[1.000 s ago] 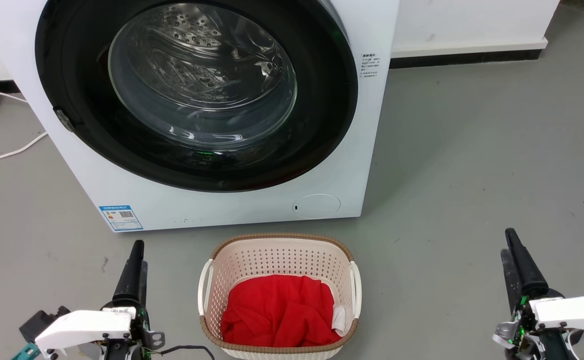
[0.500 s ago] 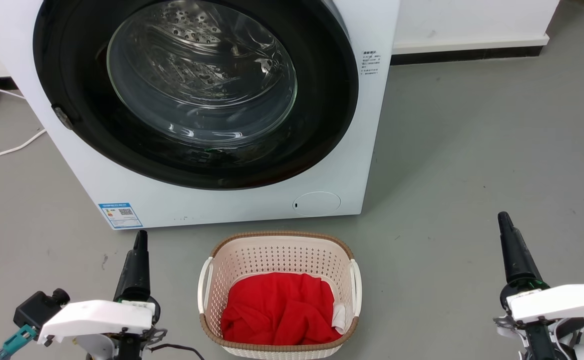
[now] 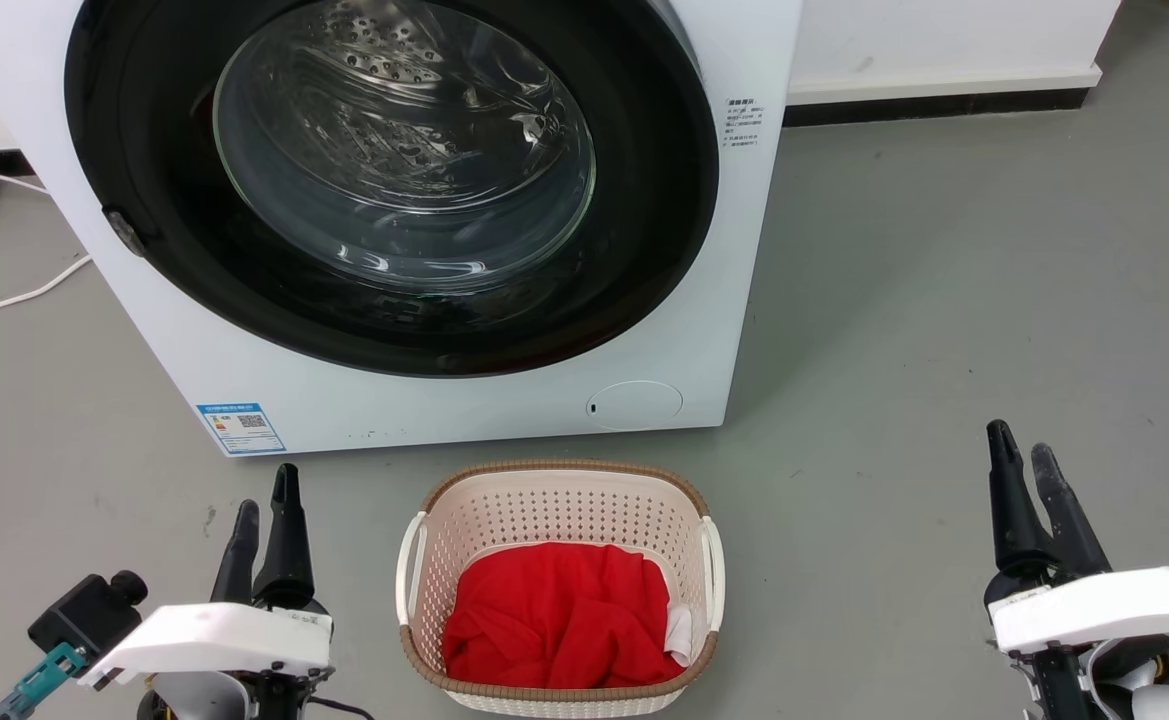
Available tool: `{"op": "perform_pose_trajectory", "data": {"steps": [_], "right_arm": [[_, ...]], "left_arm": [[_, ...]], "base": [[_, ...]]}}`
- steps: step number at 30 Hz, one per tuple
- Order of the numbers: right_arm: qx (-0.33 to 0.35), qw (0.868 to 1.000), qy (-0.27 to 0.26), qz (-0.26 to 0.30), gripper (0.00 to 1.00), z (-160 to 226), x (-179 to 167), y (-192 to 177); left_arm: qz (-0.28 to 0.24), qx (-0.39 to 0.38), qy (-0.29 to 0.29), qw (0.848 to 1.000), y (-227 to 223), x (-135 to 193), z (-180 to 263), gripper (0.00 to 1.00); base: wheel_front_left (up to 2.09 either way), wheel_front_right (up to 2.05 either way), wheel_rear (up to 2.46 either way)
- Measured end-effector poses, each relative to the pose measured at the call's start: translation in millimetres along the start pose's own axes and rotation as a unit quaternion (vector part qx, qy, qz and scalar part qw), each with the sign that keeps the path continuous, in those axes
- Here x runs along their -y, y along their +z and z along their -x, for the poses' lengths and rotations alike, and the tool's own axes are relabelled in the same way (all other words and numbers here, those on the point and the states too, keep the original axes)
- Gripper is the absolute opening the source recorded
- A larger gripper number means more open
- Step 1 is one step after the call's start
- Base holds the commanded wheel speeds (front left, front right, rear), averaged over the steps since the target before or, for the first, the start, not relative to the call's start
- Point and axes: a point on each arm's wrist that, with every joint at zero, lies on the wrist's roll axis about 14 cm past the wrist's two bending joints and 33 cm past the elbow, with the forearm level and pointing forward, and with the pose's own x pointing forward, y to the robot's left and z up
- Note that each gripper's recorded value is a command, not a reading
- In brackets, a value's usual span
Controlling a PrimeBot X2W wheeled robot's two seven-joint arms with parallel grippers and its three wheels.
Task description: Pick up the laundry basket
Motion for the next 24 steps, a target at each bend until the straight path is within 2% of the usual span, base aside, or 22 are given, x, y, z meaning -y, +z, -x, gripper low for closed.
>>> {"op": "perform_pose_trajectory", "data": {"steps": [13, 16, 24], "right_arm": [[0.015, 0.996, 0.014, 0.089, 1.0, 1.6, -6.2, 5.5], [0.017, 0.991, 0.019, 0.132, 1.0, 2.6, -7.9, 5.6], [0.019, 0.984, 0.027, 0.177, 1.0, 2.9, -11.0, 4.6]], "left_arm": [[-0.09, 0.009, -0.002, 0.996, -0.3, 0.4, 2.7, 1.0], [-0.136, 0.014, -0.011, 0.991, -0.4, 3.9, 3.6, 1.0], [-0.183, 0.017, -0.017, 0.983, -2.0, 5.6, 5.0, 1.0]], "base": [[0.0, 0.0, 0.0], [0.0, 0.0, 0.0], [0.0, 0.0, 0.0]]}}
